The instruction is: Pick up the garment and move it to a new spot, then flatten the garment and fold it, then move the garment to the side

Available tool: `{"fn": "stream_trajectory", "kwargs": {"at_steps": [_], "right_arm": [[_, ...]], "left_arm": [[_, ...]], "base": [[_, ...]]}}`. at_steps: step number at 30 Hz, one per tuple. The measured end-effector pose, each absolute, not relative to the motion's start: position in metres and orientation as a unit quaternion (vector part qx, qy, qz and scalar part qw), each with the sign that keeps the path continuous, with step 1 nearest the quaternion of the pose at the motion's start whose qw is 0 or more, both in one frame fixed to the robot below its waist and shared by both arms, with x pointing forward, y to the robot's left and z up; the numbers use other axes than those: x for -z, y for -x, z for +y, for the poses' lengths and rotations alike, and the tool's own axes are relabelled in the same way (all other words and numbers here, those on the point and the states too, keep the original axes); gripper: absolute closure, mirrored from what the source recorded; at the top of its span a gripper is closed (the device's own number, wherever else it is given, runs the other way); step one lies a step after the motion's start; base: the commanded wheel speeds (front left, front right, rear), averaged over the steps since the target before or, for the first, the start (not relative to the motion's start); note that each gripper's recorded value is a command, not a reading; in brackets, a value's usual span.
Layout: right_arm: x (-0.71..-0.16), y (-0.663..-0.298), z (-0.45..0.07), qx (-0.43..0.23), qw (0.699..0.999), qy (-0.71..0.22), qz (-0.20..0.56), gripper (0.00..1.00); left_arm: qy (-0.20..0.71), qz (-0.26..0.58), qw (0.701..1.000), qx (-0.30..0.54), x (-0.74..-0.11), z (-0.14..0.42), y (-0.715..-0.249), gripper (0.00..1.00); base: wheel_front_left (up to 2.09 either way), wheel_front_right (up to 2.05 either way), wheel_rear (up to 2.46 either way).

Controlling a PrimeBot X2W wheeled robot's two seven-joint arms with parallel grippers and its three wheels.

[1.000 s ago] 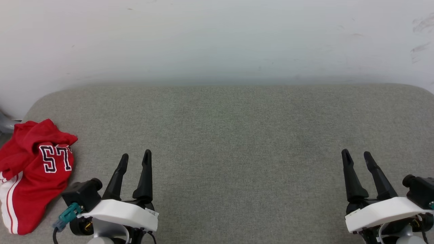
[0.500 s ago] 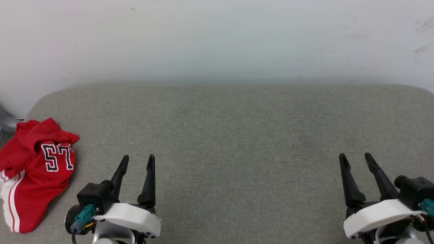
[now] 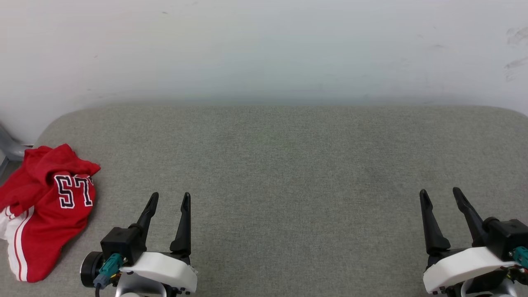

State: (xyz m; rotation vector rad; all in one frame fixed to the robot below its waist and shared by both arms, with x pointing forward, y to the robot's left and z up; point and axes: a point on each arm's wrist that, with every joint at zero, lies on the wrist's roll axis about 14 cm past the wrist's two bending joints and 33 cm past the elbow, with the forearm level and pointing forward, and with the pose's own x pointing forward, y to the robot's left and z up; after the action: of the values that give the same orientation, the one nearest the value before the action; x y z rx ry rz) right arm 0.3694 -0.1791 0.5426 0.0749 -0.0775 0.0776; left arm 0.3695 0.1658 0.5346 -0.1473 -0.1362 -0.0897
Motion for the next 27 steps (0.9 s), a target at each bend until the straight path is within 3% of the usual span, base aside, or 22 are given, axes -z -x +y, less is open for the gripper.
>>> {"fn": "stream_trajectory", "kwargs": {"at_steps": [13,27], "right_arm": [[-0.548,-0.369,-0.173,-0.048,0.998,-0.013,-0.047,0.0],[-0.556,-0.387,-0.107,-0.142,0.988,0.018,-0.064,0.0]], "left_arm": [[0.049,-0.075,0.996,0.032,-0.533,0.176,-0.363,0.0],[0.03,-0.08,0.995,-0.051,-0.53,0.232,-0.332,0.0]], "base": [[0.0,0.0,0.0],[0.0,0.0,0.0]]}}
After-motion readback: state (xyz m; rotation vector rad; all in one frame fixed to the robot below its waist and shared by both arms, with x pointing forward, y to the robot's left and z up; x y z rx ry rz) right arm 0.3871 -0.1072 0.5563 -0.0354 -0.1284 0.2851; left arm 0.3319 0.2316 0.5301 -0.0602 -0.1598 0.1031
